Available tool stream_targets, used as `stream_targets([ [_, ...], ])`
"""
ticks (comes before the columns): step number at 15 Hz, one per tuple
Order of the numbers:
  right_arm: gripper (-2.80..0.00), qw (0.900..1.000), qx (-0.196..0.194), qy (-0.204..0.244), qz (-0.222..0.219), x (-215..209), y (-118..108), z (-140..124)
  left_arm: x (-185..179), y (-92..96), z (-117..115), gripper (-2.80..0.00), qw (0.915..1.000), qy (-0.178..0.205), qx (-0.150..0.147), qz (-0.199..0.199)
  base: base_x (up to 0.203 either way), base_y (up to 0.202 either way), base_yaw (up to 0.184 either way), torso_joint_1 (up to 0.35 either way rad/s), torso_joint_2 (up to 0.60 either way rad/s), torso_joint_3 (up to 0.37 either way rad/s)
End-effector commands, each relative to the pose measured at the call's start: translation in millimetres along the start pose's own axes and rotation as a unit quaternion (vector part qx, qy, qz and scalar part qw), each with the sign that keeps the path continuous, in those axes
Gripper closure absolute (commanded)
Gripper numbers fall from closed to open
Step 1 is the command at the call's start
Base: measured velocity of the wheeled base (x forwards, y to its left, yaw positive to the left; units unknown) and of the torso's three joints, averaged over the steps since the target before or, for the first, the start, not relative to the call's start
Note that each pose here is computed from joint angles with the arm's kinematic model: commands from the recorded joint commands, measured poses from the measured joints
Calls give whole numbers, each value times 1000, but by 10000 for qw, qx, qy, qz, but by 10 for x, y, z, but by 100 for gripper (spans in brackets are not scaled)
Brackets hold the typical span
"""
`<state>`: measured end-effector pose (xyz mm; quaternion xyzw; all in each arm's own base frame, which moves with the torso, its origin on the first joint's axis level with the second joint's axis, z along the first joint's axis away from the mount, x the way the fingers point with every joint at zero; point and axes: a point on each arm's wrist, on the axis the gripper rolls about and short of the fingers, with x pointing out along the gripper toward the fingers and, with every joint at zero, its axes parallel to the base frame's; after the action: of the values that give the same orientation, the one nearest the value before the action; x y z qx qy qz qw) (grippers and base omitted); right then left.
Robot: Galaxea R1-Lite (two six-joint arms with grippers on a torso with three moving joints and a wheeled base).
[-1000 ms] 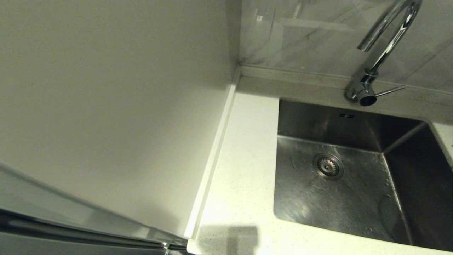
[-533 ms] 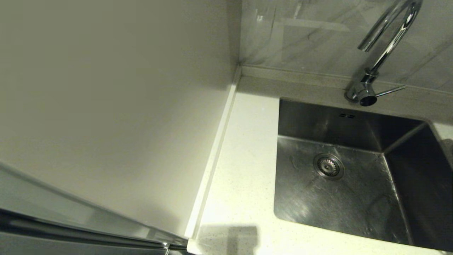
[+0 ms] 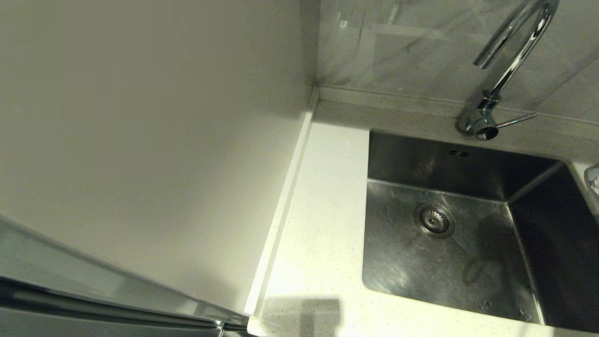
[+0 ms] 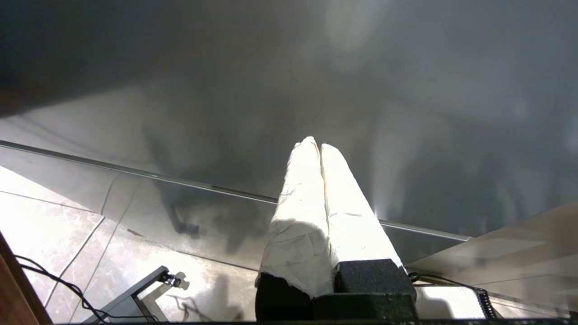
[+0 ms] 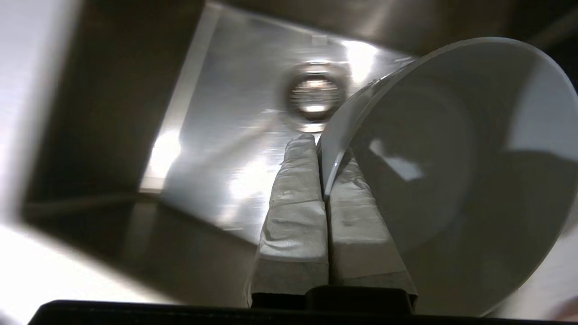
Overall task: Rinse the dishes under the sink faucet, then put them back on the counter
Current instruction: Put a bowl into the sink
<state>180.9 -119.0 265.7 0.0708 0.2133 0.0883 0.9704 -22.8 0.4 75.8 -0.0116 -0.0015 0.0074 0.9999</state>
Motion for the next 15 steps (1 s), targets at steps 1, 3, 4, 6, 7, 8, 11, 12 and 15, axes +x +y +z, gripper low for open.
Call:
stream_targets([
  [1,0,9992,320,-117,193,-404,565,-75,-2,0,0,0,10000,-17,1,2,0,0,0,0,0,0],
  [3,0,9972,704,253,76,-600,812,-253,-2,0,0,0,10000,-17,-4,-4,0,0,0,0,0,0],
  [4,0,9965,750,336,-121,-682,895,-332,-3,0,-1,0,10000,-24,-7,-6,0,0,0,0,0,0],
  [6,0,9942,564,538,-744,-737,940,-463,-2,0,0,0,10000,-17,-7,-2,0,0,0,0,0,0],
  [7,0,9928,303,696,-927,-729,935,-537,-2,0,0,0,10000,-17,-7,7,0,0,0,0,0,0],
  [8,0,9917,13,838,-976,-728,951,-636,-2,0,0,0,10000,-17,-7,-4,0,0,0,0,0,0],
  [11,0,9726,-1193,1683,-1069,-634,934,-1003,-2,0,0,0,10000,-17,-3,-1,0,0,0,0,0,0],
  [12,0,9625,-1586,1983,-958,-589,925,-1135,-3,0,-1,0,10000,-20,-6,-3,0,0,0,0,0,0],
  [15,0,9484,-2274,2196,-255,-414,966,-1320,-2,0,0,0,10000,-17,-7,2,0,0,0,0,0,0],
])
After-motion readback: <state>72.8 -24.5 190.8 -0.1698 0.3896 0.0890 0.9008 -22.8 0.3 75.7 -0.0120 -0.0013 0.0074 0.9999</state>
